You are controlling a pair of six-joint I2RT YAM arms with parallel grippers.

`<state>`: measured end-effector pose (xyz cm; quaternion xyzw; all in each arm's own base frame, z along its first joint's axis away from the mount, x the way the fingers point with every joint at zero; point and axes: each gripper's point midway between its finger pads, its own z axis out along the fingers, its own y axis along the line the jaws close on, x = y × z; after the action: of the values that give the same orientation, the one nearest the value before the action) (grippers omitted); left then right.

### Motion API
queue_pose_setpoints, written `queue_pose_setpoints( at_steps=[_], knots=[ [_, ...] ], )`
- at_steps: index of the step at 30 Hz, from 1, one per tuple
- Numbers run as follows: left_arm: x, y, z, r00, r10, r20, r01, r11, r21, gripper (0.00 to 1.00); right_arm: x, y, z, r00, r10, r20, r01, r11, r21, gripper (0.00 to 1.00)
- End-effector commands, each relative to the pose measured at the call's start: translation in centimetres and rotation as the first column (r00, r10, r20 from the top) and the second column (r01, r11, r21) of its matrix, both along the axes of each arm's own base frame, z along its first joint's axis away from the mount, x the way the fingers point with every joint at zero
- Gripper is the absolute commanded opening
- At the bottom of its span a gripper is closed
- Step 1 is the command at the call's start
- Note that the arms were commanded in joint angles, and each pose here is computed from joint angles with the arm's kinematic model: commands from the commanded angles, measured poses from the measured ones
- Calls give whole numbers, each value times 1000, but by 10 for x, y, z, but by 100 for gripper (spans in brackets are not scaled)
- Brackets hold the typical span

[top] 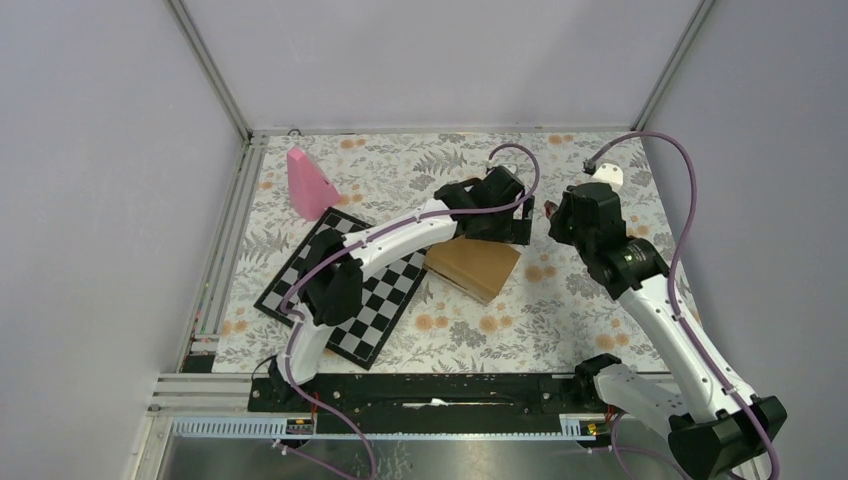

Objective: Unpack the express box
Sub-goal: Adjust the express box at the center of the board.

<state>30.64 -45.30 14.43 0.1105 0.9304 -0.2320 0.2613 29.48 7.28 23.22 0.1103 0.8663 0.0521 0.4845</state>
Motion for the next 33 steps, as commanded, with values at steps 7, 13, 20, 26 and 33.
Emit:
queue_pose_setpoints(
  at_steps=[7,13,20,26,33],
  knots=[
    [34,-8,-28,996,86,-13,-85,996,27,97,-6,-12,26,997,-36,72,37,999,-2,0],
    [50,-1,-53,992,114,-46,-112,992,54,97,-7,-13,23,997,-40,67,40,999,-6,0],
    [66,-1,-70,990,124,-71,-121,991,55,97,-6,-14,18,998,-40,55,41,999,-19,0],
    [81,-7,-64,993,110,-39,-109,994,34,97,-4,-13,9,999,-38,32,39,999,-30,0],
    [116,-16,-14,992,98,84,-92,993,-67,98,-3,-11,-11,999,-41,-21,41,999,-32,0]
  ],
)
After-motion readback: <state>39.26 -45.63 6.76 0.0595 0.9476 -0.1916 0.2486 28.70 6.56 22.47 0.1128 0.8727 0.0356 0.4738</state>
